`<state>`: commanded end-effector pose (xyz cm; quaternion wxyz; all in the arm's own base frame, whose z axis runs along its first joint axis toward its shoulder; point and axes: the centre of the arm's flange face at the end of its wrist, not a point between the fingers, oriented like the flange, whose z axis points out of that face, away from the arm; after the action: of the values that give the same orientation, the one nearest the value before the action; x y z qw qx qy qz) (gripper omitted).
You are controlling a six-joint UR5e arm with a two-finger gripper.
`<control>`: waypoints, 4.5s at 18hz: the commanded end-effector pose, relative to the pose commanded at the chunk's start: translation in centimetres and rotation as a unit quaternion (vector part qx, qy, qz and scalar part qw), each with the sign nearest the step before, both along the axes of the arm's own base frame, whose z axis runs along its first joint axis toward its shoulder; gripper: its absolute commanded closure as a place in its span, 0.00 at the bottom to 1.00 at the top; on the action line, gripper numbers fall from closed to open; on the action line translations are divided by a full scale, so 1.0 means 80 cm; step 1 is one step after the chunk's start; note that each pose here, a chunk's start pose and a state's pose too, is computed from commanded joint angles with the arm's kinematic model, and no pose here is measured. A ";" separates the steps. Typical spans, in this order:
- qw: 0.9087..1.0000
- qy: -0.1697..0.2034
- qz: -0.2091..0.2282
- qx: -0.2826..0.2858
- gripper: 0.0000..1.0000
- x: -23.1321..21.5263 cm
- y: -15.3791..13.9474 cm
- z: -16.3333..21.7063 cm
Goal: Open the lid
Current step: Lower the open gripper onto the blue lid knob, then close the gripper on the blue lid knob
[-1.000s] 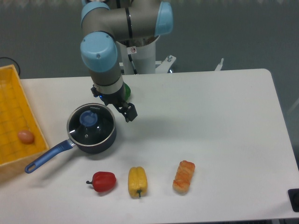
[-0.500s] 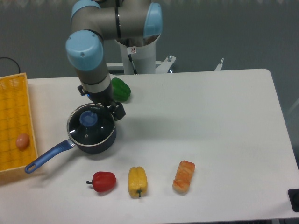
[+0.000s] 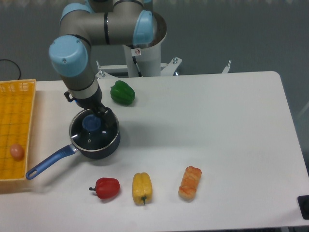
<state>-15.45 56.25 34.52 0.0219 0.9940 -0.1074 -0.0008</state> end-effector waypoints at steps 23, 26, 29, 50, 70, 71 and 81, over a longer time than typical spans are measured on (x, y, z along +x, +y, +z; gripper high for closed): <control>0.999 0.001 -0.045 -0.019 0.00 0.046 0.004 -0.050; 0.999 0.002 -0.049 -0.022 0.00 0.046 0.003 -0.053; 0.998 -0.001 -0.056 -0.028 0.00 0.047 0.000 -0.060; 0.998 0.000 -0.057 -0.028 0.00 0.045 0.004 -0.078; 0.997 0.002 -0.067 -0.038 0.21 0.044 0.000 -0.087; 0.997 0.001 -0.067 -0.038 0.22 0.044 -0.001 -0.088; 0.997 0.002 -0.066 -0.038 0.33 0.043 0.001 -0.088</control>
<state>-11.99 56.36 27.52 0.0595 0.9832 -0.1723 0.0000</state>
